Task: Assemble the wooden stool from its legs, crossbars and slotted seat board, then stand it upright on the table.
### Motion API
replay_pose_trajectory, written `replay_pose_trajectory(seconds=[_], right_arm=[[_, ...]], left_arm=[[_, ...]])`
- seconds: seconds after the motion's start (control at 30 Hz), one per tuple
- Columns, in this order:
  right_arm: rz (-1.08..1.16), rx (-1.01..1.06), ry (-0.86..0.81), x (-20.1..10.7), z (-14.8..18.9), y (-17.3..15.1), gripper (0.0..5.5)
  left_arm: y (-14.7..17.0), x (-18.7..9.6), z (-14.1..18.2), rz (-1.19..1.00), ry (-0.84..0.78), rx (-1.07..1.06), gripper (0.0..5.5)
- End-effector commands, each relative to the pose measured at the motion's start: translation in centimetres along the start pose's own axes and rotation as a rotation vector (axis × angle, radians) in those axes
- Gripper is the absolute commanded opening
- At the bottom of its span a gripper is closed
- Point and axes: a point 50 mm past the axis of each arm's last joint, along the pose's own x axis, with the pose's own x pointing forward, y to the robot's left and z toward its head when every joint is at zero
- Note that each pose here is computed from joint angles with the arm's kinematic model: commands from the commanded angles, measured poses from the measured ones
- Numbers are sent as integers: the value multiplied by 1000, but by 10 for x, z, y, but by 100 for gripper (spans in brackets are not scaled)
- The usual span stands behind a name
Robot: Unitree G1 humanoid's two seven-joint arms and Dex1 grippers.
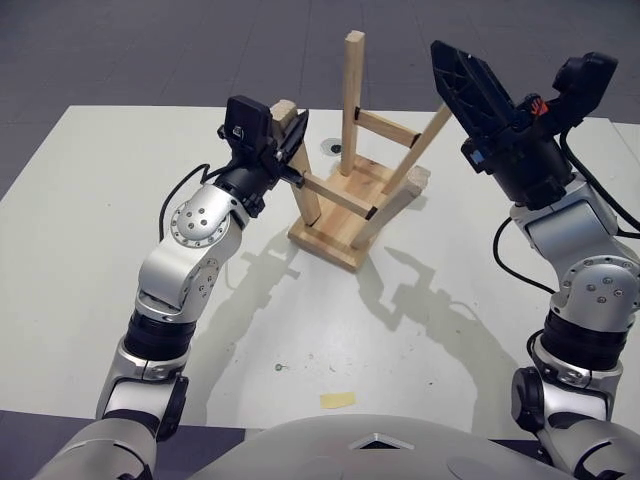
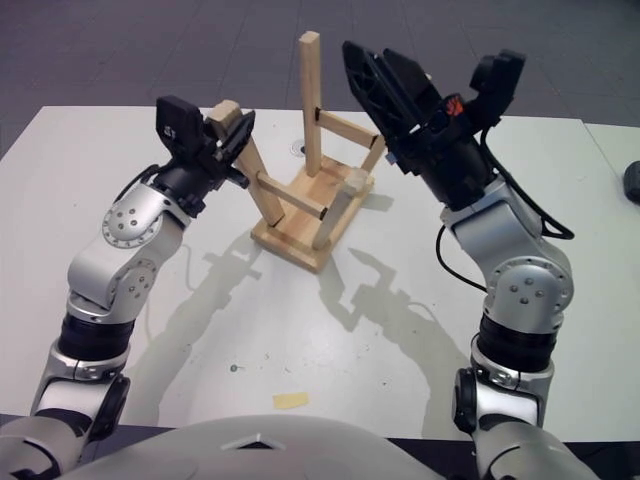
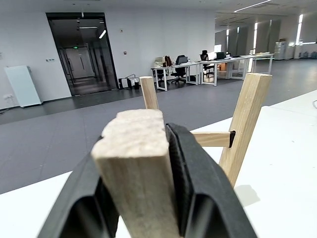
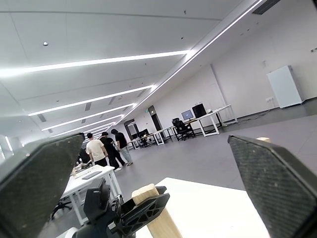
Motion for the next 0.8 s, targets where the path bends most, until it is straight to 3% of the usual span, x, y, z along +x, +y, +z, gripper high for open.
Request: replay_pose_trajectory(seconds=[0.03, 0.27, 0.47, 0.6, 0.7, 0.8], right_arm=[[13, -25, -62, 4, 10, 10, 540], [3, -15, -58, 4, 8, 11, 540], [12, -13, -77, 9, 12, 12, 540], [26, -5, -115, 14, 19, 17, 540], [30, 24, -157, 17, 25, 18, 540], [-23, 41, -134, 11, 18, 9, 540]], left_arm=[[11, -2, -19, 83, 141, 96, 190], [12, 9, 15, 78, -8, -29, 309], [32, 30, 86, 87, -241, 62, 408], [43, 49, 113, 84, -322, 123, 476], [51, 65, 90, 70, -219, 133, 529], [28, 67, 21, -59, 6, 58, 537]])
